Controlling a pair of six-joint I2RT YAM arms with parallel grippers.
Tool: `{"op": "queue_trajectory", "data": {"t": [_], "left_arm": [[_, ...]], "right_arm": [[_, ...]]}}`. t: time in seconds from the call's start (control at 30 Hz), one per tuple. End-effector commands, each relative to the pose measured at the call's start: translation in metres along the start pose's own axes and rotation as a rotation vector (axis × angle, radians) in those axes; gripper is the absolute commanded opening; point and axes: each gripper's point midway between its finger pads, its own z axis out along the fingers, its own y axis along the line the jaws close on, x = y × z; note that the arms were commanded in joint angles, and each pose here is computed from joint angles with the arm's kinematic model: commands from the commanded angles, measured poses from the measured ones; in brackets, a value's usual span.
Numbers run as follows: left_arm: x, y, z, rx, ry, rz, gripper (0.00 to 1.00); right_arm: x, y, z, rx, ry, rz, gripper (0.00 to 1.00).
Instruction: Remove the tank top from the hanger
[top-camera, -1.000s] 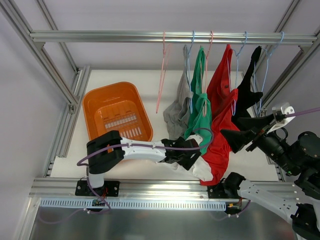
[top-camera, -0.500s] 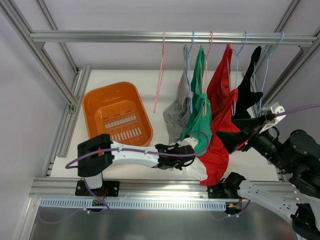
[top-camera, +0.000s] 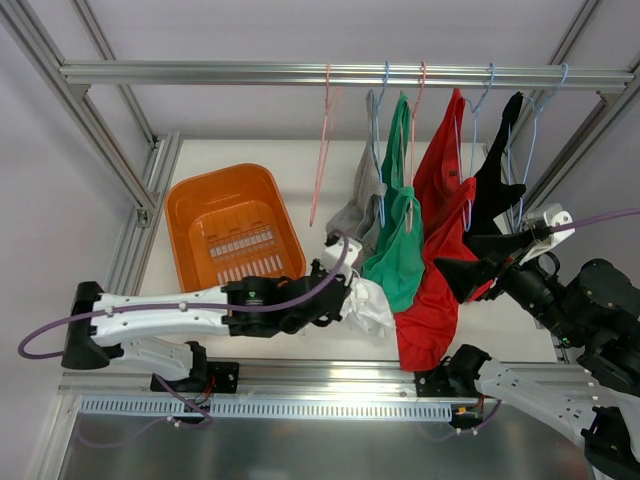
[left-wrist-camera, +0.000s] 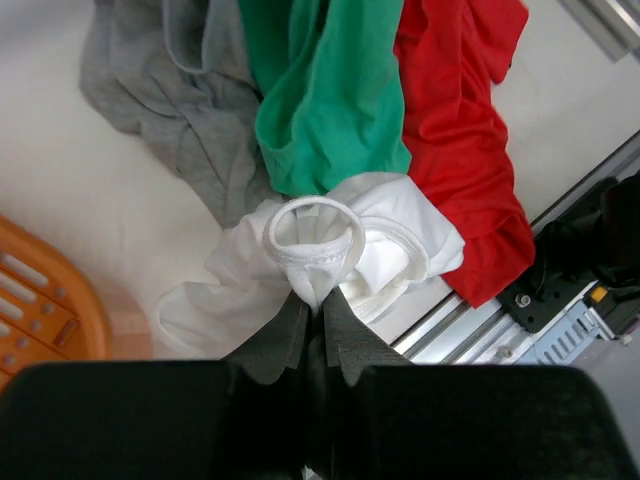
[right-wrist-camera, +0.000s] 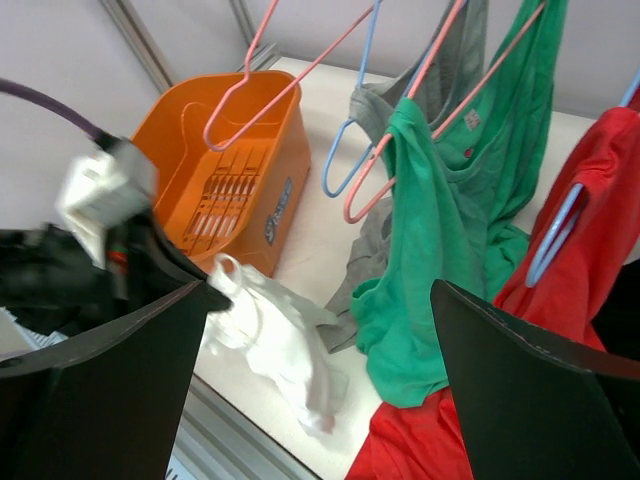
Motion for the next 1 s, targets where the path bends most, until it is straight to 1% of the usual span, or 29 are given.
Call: {"op": "queue_trajectory", "data": {"t": [0.0, 0.03, 0.07, 0.1, 0.2, 0.33, 0.37, 0.47, 0.6, 0.67, 0.77, 0.8, 0.87, 0.9, 0.97], "left_arm": [[-0.041, 0.02, -0.037, -0.047, -0.107, -0.015, 0.0], [-0.054, 0.025, -0.049, -0.048, -0.139, -0.036, 0.0], [-0.057, 0.036, -0.055, -0.088, -0.146, -0.026, 0.0], [-0.069, 0.042, -0.067, -0.098, -0.176, -0.046, 0.0], [-0.088, 0.064, -0.086, -0.173, -0.231, -0.047, 0.0], [-0.114, 0.087, -0.111, -0.249, -0.315, -0.068, 0.0], [-0.119, 0.097, -0.117, -0.302, -0.338, -0.065, 0.0], [-0.136, 0.111, -0.132, -0.365, -0.391, -0.084, 0.0], [-0.165, 0.139, -0.159, -0.484, -0.467, -0.125, 0.0], [-0.174, 0.16, -0.167, -0.55, -0.485, -0.151, 0.0], [-0.179, 0.181, -0.174, -0.582, -0.498, -0.194, 0.0], [-0.18, 0.197, -0.179, -0.623, -0.505, -0.217, 0.0], [-0.18, 0.205, -0.177, -0.625, -0.498, -0.229, 0.0], [-0.178, 0.217, -0.175, -0.667, -0.491, -0.238, 0.0], [-0.176, 0.224, -0.168, -0.678, -0.47, -0.24, 0.0]], "right_arm": [[-0.029, -0.01, -0.008, 0.05, -0.108, -0.005, 0.99], [-0.031, -0.013, -0.009, 0.069, -0.116, -0.005, 1.0], [-0.034, -0.015, -0.011, 0.077, -0.125, -0.006, 0.99], [-0.037, -0.015, -0.013, 0.079, -0.134, -0.006, 0.99], [-0.041, -0.02, -0.012, 0.111, -0.141, -0.004, 0.99], [-0.039, -0.019, -0.004, 0.122, -0.118, -0.01, 0.99], [-0.039, -0.019, -0.003, 0.125, -0.114, -0.013, 1.0], [-0.038, -0.019, 0.001, 0.133, -0.105, -0.013, 1.0], [-0.04, -0.018, 0.004, 0.135, -0.101, -0.01, 1.0], [-0.041, -0.016, 0.006, 0.125, -0.096, -0.007, 0.99], [-0.041, -0.014, 0.008, 0.118, -0.091, -0.004, 1.0], [-0.041, -0.013, 0.008, 0.116, -0.093, -0.001, 0.99], [-0.041, -0.013, 0.009, 0.115, -0.09, -0.002, 0.99], [-0.042, -0.012, 0.008, 0.113, -0.093, 0.0, 0.99], [-0.044, -0.012, 0.008, 0.111, -0.097, 0.0, 0.99]]}}
